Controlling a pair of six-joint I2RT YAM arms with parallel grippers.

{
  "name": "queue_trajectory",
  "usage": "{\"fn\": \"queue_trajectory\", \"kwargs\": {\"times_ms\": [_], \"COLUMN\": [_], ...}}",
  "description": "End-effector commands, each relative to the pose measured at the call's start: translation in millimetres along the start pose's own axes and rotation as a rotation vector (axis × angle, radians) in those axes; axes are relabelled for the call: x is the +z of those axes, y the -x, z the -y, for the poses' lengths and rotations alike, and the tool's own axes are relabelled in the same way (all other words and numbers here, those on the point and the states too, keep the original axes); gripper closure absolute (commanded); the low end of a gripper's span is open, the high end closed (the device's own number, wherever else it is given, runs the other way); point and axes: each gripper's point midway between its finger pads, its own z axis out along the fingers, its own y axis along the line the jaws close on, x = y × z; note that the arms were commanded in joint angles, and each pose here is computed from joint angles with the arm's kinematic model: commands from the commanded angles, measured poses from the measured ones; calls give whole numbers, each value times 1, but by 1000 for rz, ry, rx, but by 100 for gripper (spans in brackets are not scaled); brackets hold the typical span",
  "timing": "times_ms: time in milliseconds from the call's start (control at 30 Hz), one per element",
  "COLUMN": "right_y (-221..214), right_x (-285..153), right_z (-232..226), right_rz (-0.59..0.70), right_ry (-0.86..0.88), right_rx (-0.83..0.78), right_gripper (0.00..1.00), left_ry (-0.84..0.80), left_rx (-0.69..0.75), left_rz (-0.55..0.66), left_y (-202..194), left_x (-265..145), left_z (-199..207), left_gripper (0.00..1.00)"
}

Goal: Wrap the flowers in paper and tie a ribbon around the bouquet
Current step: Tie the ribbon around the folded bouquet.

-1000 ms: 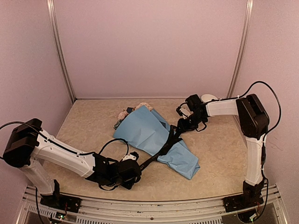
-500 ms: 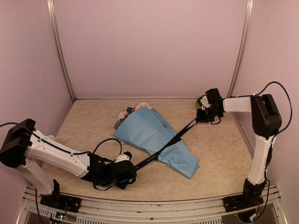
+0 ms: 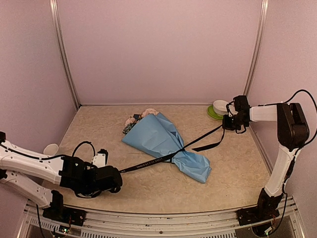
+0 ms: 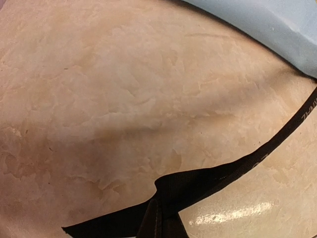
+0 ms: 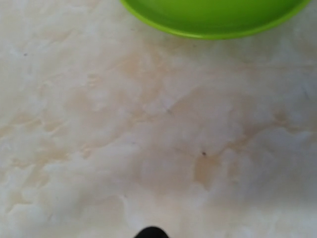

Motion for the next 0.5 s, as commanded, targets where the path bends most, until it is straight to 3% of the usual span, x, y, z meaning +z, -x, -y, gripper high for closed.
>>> {"fn": "queue_trajectory", "kwargs": {"times_ms": [0, 167, 467], "right_y": [10, 7, -2], "right_x": [0, -6, -5], "right_z": [43, 74, 114], "right_rz": [59, 63, 45], "right_ry": [-106, -172, -227], "right_rx": [64, 104, 182], "right_gripper": [100, 100, 100], "left_ry": [128, 197, 213], "left_rx": [-72, -128, -113], "left_rz": [92, 96, 39], "left_y": [21, 18, 3], "left_x": [-22, -31, -25], "left_z": [-44, -77, -80], "left_gripper": [100, 100, 100]}}
